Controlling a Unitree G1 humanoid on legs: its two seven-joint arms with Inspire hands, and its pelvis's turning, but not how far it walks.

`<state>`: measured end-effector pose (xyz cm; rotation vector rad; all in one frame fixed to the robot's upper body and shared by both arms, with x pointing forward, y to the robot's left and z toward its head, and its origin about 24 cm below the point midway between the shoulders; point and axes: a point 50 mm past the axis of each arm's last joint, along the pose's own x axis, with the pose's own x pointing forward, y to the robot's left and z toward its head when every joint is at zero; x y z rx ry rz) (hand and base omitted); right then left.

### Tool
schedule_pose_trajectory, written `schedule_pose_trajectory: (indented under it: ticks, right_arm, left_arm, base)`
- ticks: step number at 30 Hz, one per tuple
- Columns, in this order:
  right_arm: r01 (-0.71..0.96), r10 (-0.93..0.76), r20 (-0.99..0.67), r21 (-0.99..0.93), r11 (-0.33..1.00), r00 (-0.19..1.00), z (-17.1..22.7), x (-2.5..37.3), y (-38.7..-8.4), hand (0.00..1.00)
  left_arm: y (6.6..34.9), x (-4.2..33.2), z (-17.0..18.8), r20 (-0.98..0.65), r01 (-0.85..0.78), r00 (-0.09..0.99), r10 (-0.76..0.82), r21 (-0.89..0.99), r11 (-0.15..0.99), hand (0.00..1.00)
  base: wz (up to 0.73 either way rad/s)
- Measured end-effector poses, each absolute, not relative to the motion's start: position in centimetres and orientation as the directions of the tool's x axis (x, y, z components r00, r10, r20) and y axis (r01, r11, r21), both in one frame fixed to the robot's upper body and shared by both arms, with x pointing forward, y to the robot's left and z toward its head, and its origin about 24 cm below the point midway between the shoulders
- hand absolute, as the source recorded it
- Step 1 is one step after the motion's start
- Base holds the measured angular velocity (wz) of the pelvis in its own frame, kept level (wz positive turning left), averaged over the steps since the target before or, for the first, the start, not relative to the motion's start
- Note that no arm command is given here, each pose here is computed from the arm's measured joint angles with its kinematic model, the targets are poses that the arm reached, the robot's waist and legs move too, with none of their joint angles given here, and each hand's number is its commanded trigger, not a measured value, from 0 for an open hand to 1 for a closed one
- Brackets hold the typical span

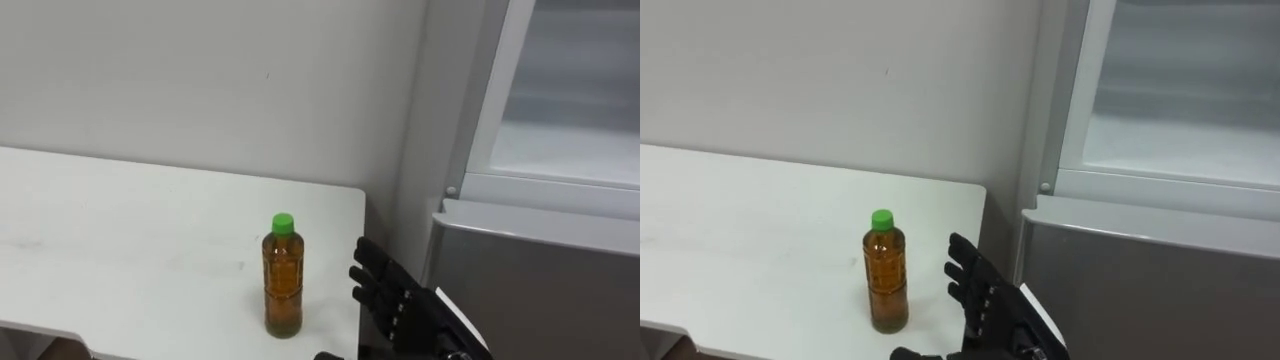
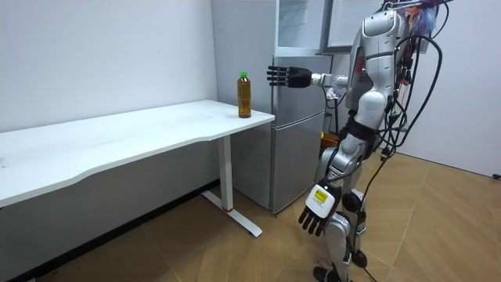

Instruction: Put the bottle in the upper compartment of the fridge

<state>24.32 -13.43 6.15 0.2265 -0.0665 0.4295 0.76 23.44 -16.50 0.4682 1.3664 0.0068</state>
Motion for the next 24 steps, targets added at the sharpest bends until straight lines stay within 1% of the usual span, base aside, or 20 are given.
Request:
schedule_pose_trajectory:
  ticks: [4,7,16,19,24]
  right_arm:
    - [-0.416,0.392,0.148,0.213,0.884,0.908,7.2,25.1,-13.5,0.0]
    - [-0.405,0.381,0.144,0.213,0.889,0.913,7.1,25.3,-13.6,0.0]
    - [-0.309,0.304,0.058,0.258,0.916,0.951,5.4,26.1,-14.3,0.0]
    - [-0.28,0.276,0.053,0.251,0.927,0.96,5.3,26.7,-14.4,0.0]
    - [-0.211,0.219,-0.008,0.243,0.947,0.976,4.3,28.0,-14.8,0.0]
  left_arm:
    - [23.4,0.7,-16.5,-0.938,0.266,0.214,0.274,0.326,0.907,0.0]
    - [23.4,0.9,-16.5,-0.936,0.287,0.218,0.274,0.33,0.899,0.0]
    - [23.5,0.9,-16.5,-0.936,0.292,0.222,0.274,0.332,0.897,0.0]
    - [23.4,1.4,-16.4,-0.931,0.299,0.243,0.272,0.338,0.892,0.0]
    - [23.4,1.9,-16.2,-0.923,0.326,0.272,0.271,0.353,0.877,0.0]
  base:
    - [0.03]
    - [0.14]
    - [0.05]
    - [0.14]
    - [0.06]
